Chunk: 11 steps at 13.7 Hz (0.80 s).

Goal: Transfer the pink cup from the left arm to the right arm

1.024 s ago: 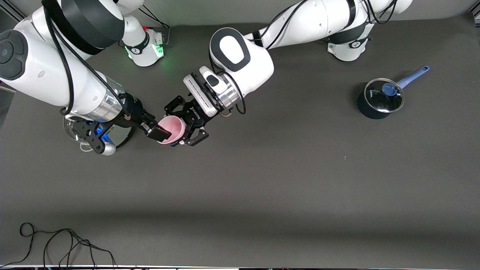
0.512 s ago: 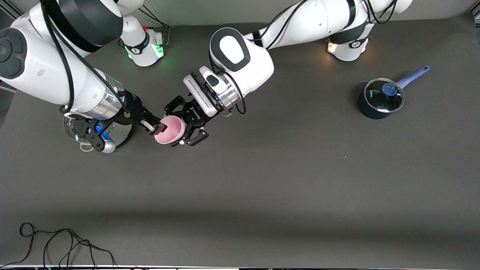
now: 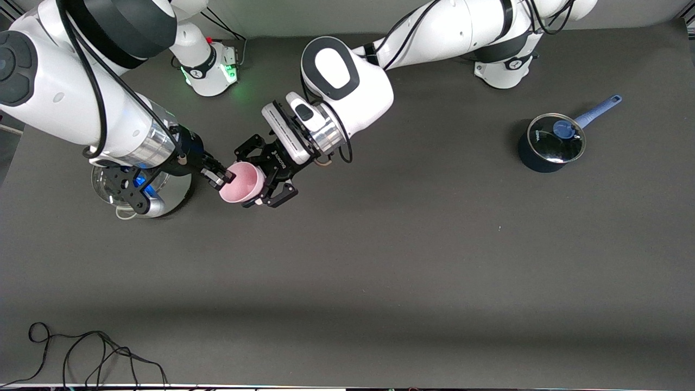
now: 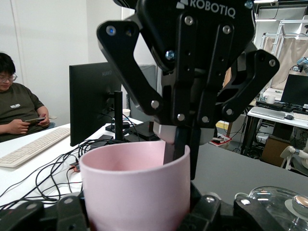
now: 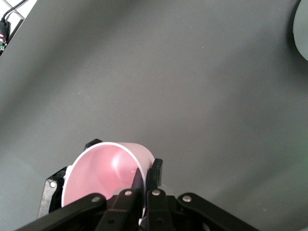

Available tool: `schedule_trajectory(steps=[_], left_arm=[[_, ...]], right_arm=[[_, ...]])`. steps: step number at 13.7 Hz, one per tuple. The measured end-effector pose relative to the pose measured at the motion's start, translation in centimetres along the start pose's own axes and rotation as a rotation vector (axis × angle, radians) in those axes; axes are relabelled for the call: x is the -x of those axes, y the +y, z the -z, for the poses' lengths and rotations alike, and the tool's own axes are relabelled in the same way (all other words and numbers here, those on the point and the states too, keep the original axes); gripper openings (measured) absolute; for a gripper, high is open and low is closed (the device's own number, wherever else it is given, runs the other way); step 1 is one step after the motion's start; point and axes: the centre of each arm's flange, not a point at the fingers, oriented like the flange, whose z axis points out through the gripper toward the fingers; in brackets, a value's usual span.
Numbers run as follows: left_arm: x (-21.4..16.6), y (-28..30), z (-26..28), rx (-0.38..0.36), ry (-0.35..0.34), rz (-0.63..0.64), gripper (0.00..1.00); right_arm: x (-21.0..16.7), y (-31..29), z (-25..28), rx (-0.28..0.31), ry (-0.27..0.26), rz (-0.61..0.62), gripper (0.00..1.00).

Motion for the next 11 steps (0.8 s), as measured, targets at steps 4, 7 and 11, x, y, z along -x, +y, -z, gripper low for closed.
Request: schedule_trajectory(steps=[4, 7, 11], left_arm=[[-0.2, -0.2, -0.1, -0.006, 0.006, -0.044, 0.66], [-0.4, -1.2, -0.1, -0.027, 0.012, -0.073, 0.97], [-0.3, -1.9, 0.0, -0.042, 0.009, -0.076, 1.0]], right_arm=[[0.0, -0.1, 0.1, -0.004, 0.009, 0.002, 0.04], [-0.2, 0.1, 1.1, -0.004, 0.062, 0.0, 0.04], [-2.5, 1.2, 2.9, 0.019, 0.203, -0.033, 0.04]])
